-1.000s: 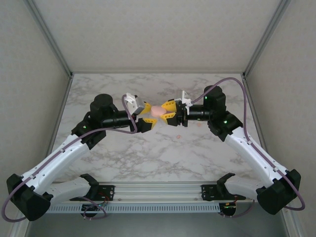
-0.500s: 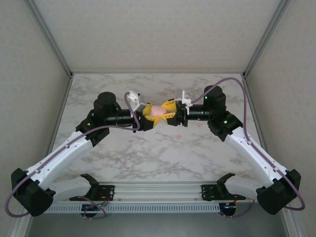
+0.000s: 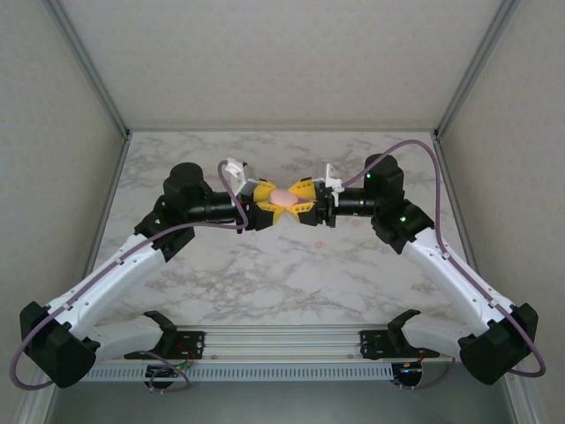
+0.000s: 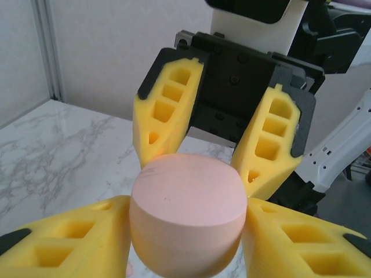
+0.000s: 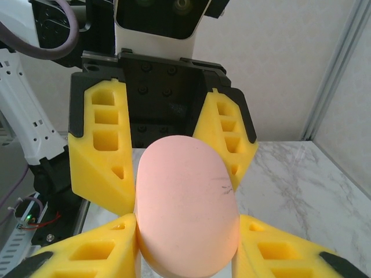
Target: Insert the wireless bluetooth earbuds into the charging case
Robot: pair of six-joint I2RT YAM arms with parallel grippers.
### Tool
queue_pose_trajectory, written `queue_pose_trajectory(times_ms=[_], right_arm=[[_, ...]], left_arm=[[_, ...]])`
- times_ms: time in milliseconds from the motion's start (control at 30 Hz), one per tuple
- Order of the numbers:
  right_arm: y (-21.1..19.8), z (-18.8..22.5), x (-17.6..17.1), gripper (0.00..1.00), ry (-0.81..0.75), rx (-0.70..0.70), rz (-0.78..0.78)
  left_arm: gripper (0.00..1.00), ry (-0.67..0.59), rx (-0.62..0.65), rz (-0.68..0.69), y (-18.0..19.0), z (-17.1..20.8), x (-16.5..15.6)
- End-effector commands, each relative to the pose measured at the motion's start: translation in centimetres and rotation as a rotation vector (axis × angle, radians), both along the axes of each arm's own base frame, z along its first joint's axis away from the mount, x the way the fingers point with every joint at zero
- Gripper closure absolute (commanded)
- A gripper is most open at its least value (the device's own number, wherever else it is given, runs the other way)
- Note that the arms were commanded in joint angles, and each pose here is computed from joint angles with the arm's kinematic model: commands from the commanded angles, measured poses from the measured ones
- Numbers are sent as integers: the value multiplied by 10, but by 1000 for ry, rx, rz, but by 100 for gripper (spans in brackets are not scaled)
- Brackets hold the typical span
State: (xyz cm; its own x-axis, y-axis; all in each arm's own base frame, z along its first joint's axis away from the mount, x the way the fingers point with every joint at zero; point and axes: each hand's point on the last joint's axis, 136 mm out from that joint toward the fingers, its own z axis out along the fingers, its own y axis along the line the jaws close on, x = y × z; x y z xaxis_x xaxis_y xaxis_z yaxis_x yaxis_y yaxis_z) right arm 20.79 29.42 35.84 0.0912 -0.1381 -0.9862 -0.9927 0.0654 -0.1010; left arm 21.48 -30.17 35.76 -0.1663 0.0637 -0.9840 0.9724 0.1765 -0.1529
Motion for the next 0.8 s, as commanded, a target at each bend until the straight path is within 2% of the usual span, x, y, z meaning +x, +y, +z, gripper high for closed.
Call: queue_pose_trajectory(times_ms=[0, 400, 633, 767], right_arm=[[-2, 11, -1, 62, -34, 34, -7], [-1, 13, 2, 62, -2, 50, -21], [-1, 13, 6, 62, 5, 51, -37], [-1, 11, 6, 62, 11, 46, -35]], left_arm=[[54, -35, -33, -25, 1, 20, -3], [57, -41, 13, -61, -1, 14, -7], [49, -50, 15, -54, 0, 14, -7], [49, -49, 10, -50, 0, 16, -6]])
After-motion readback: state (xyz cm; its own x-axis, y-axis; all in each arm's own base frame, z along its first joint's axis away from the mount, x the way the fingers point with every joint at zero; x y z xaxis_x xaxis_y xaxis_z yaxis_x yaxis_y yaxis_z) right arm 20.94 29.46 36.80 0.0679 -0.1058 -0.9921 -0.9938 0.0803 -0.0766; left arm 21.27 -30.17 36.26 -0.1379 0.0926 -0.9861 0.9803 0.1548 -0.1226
